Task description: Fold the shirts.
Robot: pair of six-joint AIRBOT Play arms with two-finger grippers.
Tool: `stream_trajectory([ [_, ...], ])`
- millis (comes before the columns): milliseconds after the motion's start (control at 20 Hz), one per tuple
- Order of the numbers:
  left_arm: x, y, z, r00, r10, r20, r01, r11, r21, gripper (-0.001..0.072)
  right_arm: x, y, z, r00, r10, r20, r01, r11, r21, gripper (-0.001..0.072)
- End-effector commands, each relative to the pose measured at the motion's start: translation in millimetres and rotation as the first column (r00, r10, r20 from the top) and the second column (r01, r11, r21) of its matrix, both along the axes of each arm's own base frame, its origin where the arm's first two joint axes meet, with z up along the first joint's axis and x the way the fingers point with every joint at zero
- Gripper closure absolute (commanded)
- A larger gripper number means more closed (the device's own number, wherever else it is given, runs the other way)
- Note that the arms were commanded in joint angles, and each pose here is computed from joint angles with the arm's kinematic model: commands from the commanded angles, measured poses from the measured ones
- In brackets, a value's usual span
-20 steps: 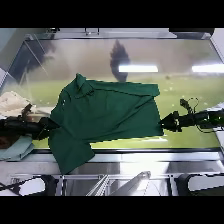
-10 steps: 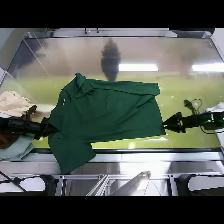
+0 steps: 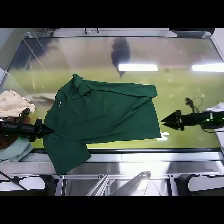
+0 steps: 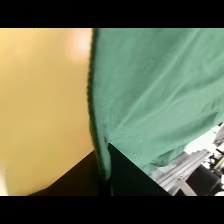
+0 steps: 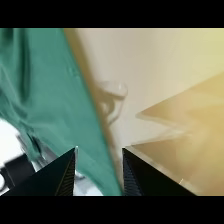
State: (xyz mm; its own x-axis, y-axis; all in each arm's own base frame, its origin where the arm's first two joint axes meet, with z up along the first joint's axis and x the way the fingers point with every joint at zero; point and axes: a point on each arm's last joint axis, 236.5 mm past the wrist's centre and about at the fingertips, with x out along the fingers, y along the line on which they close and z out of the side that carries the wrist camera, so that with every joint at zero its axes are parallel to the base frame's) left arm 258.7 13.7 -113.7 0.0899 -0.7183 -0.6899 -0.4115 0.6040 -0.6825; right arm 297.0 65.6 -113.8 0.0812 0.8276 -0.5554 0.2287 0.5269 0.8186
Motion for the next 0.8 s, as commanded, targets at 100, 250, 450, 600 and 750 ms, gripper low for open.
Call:
stream_trajectory([
  [100,6,-5,8,1.000,0.017,0.021,-0.016,0.999,-0.039,0.0690,-31,63,-12,0.975,0.221,-0.037,-0.221,0.975,-0.014,0.0371],
  [250,6,-5,8,1.000,0.017,0.020,-0.016,0.999,-0.040,0.0689,-36,70,-10,0.968,0.249,-0.041,-0.249,0.969,-0.001,0.0371],
  [450,5,-6,9,1.000,0.016,0.019,-0.015,0.999,-0.044,0.0689,-41,73,-2,0.963,0.268,-0.041,-0.267,0.963,0.033,0.0570],
  [600,16,-19,28,0.997,0.044,0.058,-0.035,0.990,-0.139,0.0689,-15,82,20,0.979,0.194,0.065,-0.200,0.976,0.083,0.0696],
  [750,44,-43,96,0.962,0.113,0.248,-0.018,0.933,-0.359,0.0690,24,96,76,0.971,0.053,0.231,-0.103,0.972,0.210,0.0697],
])
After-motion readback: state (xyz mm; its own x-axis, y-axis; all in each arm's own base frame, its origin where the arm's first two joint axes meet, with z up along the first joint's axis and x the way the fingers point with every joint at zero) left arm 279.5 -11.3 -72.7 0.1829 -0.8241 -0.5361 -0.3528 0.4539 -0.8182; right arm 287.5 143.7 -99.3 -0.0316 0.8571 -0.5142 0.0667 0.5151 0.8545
